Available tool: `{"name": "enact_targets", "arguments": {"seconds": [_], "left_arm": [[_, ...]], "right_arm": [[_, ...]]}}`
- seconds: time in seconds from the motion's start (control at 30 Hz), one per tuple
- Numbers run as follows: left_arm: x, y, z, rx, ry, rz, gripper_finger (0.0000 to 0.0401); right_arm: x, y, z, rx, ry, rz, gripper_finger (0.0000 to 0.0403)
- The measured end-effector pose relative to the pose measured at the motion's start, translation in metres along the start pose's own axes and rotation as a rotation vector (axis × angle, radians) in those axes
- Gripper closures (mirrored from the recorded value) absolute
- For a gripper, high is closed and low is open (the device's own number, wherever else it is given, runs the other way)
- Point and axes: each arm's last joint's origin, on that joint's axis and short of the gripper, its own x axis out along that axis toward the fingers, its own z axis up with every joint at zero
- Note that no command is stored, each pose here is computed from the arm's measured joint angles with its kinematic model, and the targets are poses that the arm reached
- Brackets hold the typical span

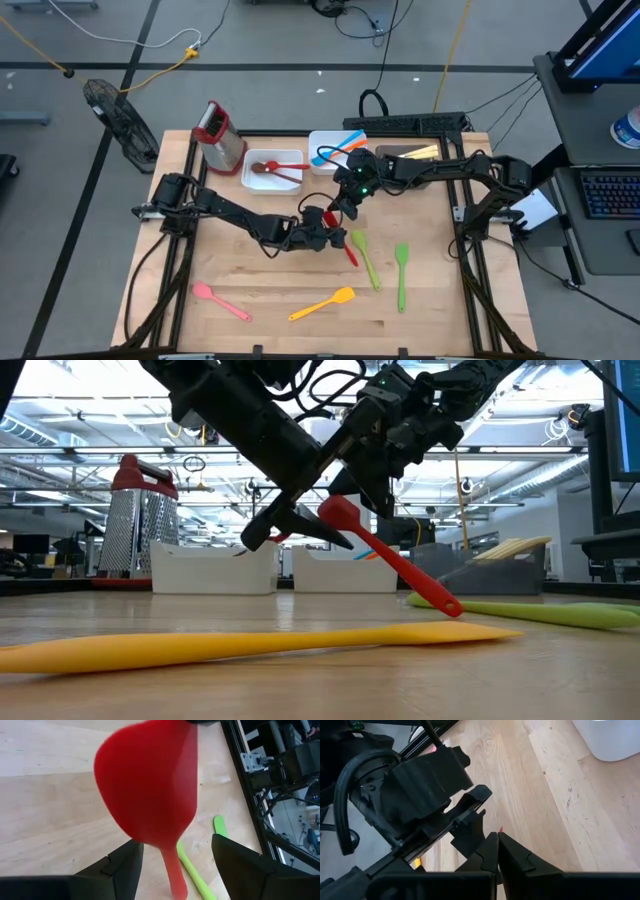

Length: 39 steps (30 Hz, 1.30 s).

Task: Pick & Place Kitchen Items
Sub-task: Put the red spatula into the right white bin

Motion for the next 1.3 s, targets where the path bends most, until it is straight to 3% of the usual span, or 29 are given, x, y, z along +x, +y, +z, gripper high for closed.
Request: {"name": "enact_targets", "arguments": {"seconds": [0.2,0.57,1.3], "left_arm": [[0.001,0.001,0.003,-0.017,-0.013,0.005,0.0187],[0.004,-0.001,0.01,0.013,-0.033,-0.011,0.0383],[0.001,-0.003,0.003,0.052,-0.03,-0.026,0.0399]], "right_arm": [[0.0,0.002,0.001,0.004,-0.001,0.031,0.0403],[0.003,0.009,0.003,-0.004,-0.022,0.077,0.0403],[-0.001,0.011,0.005,-0.035,-0.037,0.081,0.0403]]}}
